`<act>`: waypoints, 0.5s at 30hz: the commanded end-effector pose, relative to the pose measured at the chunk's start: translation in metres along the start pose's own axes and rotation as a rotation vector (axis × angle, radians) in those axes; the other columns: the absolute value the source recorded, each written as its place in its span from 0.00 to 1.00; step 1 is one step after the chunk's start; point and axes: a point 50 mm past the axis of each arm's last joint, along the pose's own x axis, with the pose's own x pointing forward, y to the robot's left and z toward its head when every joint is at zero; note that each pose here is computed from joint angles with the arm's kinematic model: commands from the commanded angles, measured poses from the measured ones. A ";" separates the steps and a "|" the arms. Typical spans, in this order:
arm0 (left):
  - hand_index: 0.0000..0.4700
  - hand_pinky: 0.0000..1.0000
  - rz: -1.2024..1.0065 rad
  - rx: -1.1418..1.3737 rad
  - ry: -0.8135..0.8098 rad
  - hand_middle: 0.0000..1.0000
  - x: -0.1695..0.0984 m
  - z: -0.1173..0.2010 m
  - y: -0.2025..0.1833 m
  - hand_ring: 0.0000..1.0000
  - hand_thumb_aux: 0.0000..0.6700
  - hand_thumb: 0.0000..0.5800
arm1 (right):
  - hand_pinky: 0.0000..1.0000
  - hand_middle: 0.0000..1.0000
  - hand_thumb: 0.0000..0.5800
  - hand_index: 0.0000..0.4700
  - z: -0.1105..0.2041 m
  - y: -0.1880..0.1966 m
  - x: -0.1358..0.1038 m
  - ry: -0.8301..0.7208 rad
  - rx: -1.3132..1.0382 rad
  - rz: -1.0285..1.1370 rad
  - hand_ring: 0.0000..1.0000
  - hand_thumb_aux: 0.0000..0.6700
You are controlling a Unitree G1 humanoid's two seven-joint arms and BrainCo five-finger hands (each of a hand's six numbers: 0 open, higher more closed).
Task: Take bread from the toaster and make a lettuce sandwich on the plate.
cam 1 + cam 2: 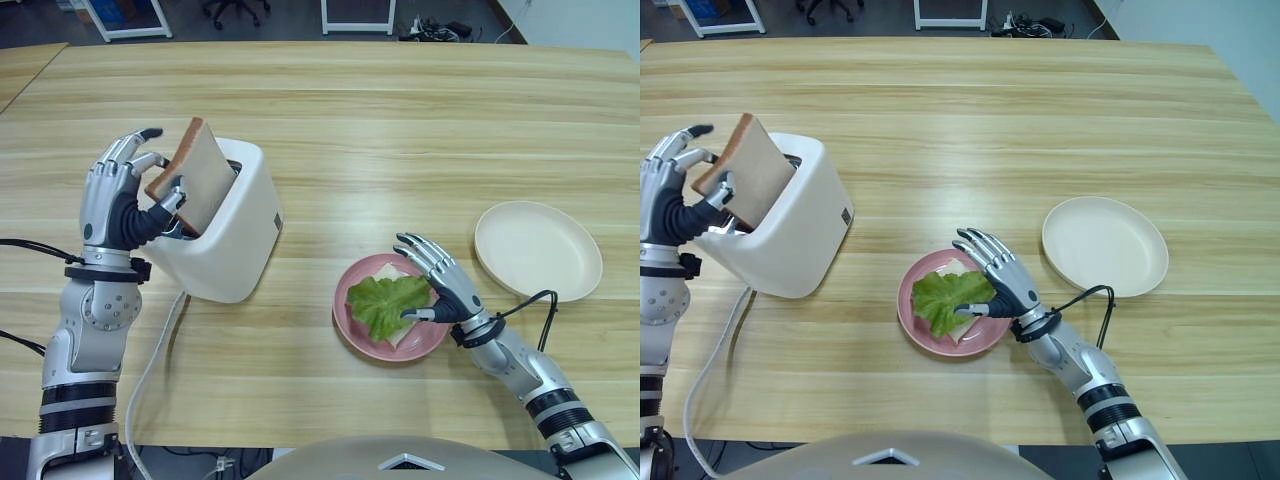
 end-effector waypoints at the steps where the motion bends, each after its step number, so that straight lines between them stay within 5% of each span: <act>1: 1.00 1.00 0.112 -0.066 -0.006 1.00 0.004 0.003 0.011 1.00 1.00 1.00 | 0.00 0.00 0.00 0.00 -0.002 -0.001 0.002 -0.001 -0.005 0.003 0.00 0.00; 9: 1.00 1.00 0.360 -0.243 -0.036 1.00 0.020 0.011 0.037 1.00 1.00 1.00 | 0.00 0.00 0.00 0.00 -0.006 -0.005 0.004 0.004 -0.003 -0.023 0.00 0.00; 15: 1.00 1.00 0.197 -0.555 -0.163 1.00 0.019 0.045 0.015 1.00 1.00 1.00 | 0.00 0.00 0.00 0.00 -0.019 -0.027 0.003 0.061 -0.017 -0.167 0.00 0.00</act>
